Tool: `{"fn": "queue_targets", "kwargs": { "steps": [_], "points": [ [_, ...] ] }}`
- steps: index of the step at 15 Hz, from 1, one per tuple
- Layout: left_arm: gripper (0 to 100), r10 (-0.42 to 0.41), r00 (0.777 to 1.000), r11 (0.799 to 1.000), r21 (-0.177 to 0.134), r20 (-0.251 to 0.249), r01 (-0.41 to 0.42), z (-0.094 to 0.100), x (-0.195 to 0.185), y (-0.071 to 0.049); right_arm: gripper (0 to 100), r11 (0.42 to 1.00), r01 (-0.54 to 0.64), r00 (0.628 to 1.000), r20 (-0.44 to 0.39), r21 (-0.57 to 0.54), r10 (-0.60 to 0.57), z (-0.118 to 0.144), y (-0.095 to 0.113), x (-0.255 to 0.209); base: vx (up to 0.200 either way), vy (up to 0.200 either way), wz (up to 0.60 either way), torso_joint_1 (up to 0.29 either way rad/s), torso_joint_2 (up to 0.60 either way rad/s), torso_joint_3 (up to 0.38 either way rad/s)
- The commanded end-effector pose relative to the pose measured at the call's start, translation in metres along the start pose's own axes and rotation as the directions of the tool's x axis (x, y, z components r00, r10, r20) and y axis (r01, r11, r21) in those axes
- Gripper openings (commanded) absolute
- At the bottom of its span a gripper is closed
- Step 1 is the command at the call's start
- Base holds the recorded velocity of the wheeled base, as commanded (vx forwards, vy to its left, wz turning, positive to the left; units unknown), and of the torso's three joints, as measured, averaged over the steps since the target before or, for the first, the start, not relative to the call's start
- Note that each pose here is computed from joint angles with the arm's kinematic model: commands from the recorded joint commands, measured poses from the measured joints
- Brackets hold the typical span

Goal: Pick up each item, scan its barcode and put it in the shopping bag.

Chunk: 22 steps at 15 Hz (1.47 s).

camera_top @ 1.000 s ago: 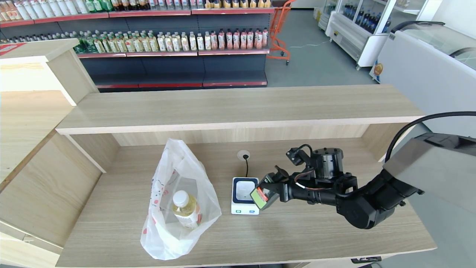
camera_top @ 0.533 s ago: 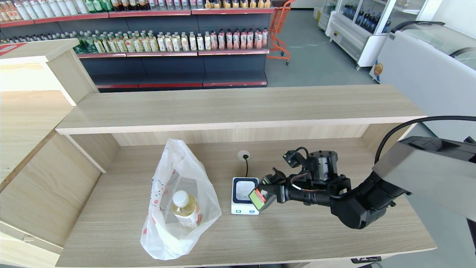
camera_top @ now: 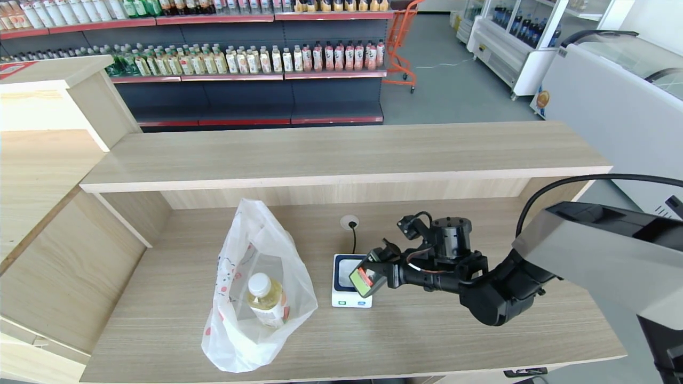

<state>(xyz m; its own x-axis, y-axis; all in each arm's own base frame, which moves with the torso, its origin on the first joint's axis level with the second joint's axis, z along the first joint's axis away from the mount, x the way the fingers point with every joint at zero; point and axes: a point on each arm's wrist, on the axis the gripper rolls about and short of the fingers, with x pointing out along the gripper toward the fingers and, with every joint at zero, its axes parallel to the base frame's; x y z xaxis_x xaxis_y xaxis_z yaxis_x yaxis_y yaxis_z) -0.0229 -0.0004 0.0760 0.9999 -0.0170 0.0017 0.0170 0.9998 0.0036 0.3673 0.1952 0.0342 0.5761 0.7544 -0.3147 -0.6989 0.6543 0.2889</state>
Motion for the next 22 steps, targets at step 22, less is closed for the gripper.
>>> {"fn": "queue_targets", "kwargs": {
  "steps": [22],
  "points": [
    [100,0.000,1.000,1.000,-0.004,0.000,0.000,0.000,0.000,0.000,0,0.994,-0.023,0.991,0.135,0.105,0.009,0.054,0.067,-0.127,0.000,0.000,0.00,0.000,0.00,0.000]
  ]
}}
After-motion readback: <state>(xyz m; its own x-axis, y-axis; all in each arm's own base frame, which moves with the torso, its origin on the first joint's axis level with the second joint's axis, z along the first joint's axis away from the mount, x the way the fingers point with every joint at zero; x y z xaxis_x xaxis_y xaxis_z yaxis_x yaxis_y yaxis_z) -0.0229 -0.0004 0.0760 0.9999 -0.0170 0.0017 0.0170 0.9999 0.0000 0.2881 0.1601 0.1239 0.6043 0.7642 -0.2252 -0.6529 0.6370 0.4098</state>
